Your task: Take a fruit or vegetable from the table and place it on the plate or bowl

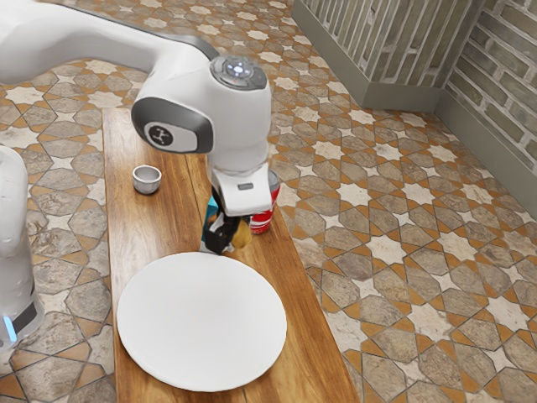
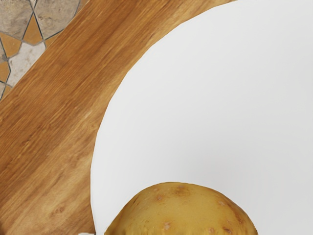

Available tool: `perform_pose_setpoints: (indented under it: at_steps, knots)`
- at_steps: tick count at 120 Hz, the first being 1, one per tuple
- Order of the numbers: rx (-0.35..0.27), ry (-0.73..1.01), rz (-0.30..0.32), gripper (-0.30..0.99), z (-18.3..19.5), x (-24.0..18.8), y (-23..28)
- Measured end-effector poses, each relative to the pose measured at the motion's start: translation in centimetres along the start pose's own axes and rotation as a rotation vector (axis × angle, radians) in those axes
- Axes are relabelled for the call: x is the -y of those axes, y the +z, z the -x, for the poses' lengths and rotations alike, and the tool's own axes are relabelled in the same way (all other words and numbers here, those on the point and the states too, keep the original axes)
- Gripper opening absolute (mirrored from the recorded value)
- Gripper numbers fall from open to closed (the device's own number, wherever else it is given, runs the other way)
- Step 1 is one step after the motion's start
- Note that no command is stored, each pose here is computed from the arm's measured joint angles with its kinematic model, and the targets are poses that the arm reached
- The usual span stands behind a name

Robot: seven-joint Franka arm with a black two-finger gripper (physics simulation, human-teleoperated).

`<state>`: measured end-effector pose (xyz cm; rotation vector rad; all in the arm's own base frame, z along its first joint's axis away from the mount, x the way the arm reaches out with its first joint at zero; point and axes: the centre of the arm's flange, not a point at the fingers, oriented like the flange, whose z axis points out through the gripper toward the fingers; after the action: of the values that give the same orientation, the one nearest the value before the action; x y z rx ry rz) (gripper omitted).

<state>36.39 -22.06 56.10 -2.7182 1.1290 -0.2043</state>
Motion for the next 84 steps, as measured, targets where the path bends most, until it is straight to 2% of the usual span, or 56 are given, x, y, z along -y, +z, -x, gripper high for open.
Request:
perform_pose_setpoints:
  at_steps: [14, 35, 45, 60, 71, 84]
  knots:
    - [-0.002, 0.002, 0.002, 0.57, 0.0, -0.1, 0.0]
    - [-0.022, -0.005, 0.002, 0.66, -0.3, 0.5, -0.9]
    - [-0.078, -0.083, 0.04, 0.67, -1.3, 6.0, -3.3]
    - [-0.143, -0.293, 0.093, 0.69, -0.4, 19.8, -6.5]
    - [-0.136, -0.401, 0.093, 0.69, 1.3, 25.8, -7.2]
    - [-0.08, -0.491, 0.109, 0.69, 2.9, 27.8, -6.7]
